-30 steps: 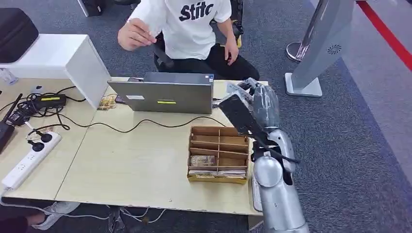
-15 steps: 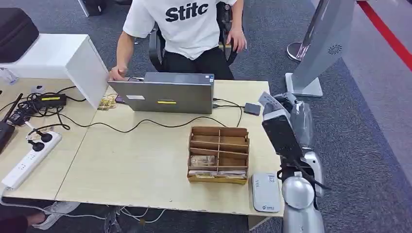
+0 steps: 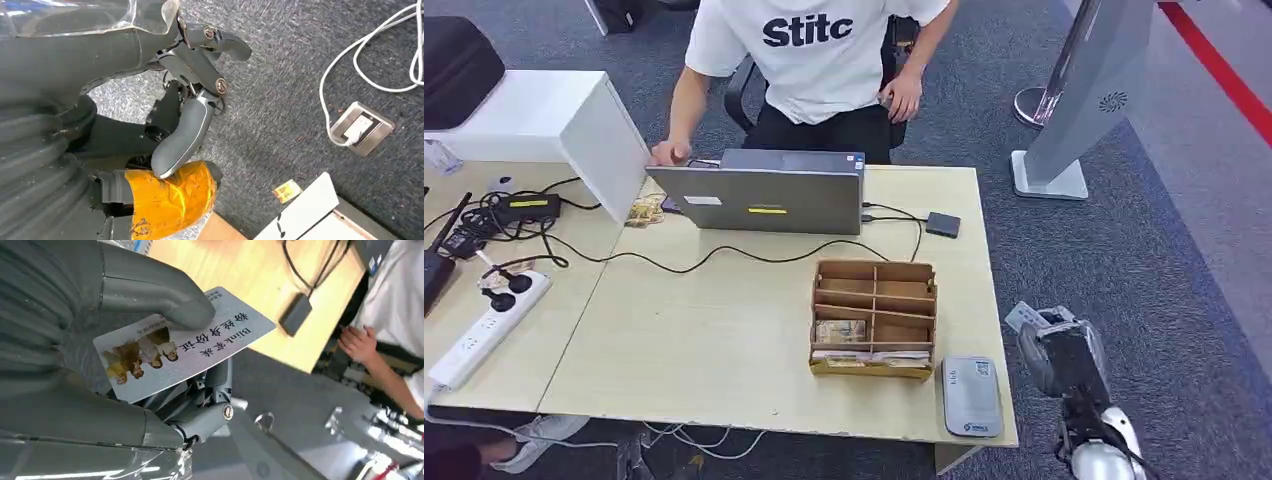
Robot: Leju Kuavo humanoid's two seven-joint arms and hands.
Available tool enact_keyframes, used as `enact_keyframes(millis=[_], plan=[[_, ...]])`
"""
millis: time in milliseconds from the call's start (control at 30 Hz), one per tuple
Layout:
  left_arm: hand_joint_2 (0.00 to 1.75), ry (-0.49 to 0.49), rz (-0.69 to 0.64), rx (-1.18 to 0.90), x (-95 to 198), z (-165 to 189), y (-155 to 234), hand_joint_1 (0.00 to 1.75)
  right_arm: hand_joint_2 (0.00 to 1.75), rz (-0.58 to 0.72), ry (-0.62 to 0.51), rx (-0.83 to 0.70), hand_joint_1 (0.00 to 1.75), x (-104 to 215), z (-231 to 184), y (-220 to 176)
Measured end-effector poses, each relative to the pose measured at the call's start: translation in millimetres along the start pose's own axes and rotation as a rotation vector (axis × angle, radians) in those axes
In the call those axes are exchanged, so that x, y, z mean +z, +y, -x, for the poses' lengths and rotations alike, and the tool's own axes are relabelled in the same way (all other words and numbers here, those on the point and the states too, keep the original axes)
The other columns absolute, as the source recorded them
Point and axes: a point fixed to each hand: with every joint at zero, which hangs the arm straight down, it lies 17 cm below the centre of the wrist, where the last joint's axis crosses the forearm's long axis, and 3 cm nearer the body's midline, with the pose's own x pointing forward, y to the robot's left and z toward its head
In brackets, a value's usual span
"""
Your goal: Pass the card to the sensor for recognition and then transmit it.
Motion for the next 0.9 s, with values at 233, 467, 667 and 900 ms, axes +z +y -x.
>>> enact_keyframes(millis=[233,467,667,900], plan=[[1.75,-0.008,-0.016,-0.016,-2,-5,10,0.00,1.75,-0.143,0.033,0.097,1.75,17,26,24],[1.75,0.026,-0.047,-0.188,-5,-4,23,0.00,1.75,-0.283,0.053,0.205,1.75,28,39,78],[1.75,0.036,-0.051,-0.262,-6,-8,29,0.00,1.75,-0.364,0.046,0.236,1.75,37,41,106],[1.75,0.029,-0.054,-0.278,-7,-12,31,0.00,1.75,-0.395,0.041,0.240,1.75,40,43,116]])
